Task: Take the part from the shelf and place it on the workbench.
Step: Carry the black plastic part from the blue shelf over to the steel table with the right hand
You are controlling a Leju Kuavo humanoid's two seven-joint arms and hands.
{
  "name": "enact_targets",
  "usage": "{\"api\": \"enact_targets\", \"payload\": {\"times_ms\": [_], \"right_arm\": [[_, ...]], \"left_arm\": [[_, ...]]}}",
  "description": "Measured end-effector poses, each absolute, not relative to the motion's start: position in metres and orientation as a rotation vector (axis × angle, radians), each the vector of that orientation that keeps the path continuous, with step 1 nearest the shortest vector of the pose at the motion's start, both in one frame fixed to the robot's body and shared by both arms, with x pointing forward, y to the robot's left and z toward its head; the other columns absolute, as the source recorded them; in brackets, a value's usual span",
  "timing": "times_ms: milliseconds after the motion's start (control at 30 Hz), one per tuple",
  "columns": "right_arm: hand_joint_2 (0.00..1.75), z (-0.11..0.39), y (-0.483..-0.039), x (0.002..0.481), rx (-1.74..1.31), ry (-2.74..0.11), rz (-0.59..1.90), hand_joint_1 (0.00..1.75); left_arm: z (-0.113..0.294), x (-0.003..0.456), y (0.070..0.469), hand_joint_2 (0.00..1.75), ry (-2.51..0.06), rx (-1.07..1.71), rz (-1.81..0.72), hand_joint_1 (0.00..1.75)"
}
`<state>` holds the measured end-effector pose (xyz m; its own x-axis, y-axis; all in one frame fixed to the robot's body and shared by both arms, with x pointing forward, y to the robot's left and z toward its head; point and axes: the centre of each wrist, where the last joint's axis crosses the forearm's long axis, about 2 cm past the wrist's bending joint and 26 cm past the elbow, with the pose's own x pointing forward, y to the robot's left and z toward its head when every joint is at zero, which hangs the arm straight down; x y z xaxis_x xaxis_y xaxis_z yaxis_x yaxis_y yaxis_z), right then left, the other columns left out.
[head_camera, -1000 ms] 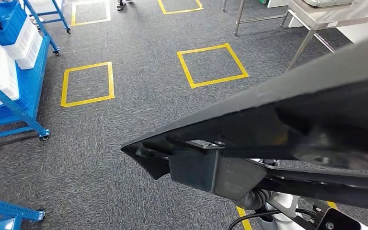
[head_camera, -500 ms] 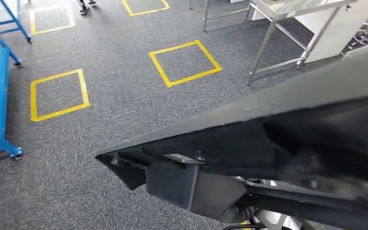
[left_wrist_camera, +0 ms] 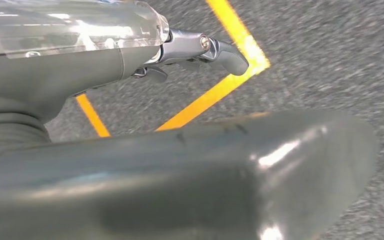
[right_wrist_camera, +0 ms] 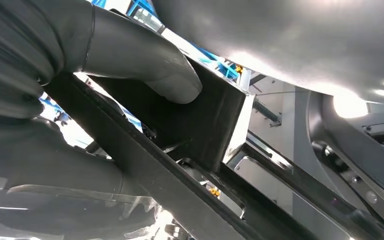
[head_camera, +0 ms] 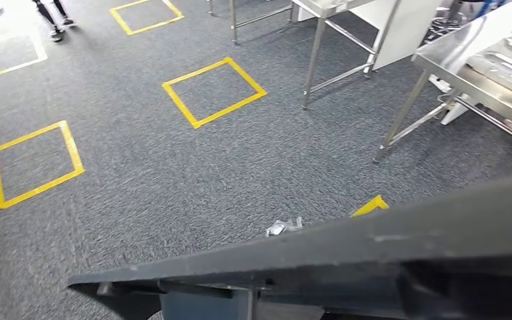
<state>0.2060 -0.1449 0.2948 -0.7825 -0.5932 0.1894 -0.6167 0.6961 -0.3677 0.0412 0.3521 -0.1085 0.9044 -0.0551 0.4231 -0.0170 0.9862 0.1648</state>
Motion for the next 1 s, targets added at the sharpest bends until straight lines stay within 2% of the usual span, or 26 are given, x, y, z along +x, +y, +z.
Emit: {"api": "enact_targets", "payload": {"times_ms": [333, 800, 1000], "right_arm": [[1.75, 0.310, -0.133, 0.221, 1.199, -2.768, 0.660, 1.75], [1.75, 0.302, -0.165, 0.256, 0.940, -2.817, 0.640, 1.75], [1.75, 0.295, -0.169, 0.262, 0.903, -2.793, 0.593, 1.75]], "left_arm": [[-0.109, 0.041, 0.347, 0.00, -0.468, 0.164, 0.062, 0.00], [-0.108, 0.058, 0.338, 0.00, -0.487, 0.124, 0.029, 0.00], [-0.109, 0.050, 0.337, 0.00, -0.476, 0.123, 0.027, 0.00]]}}
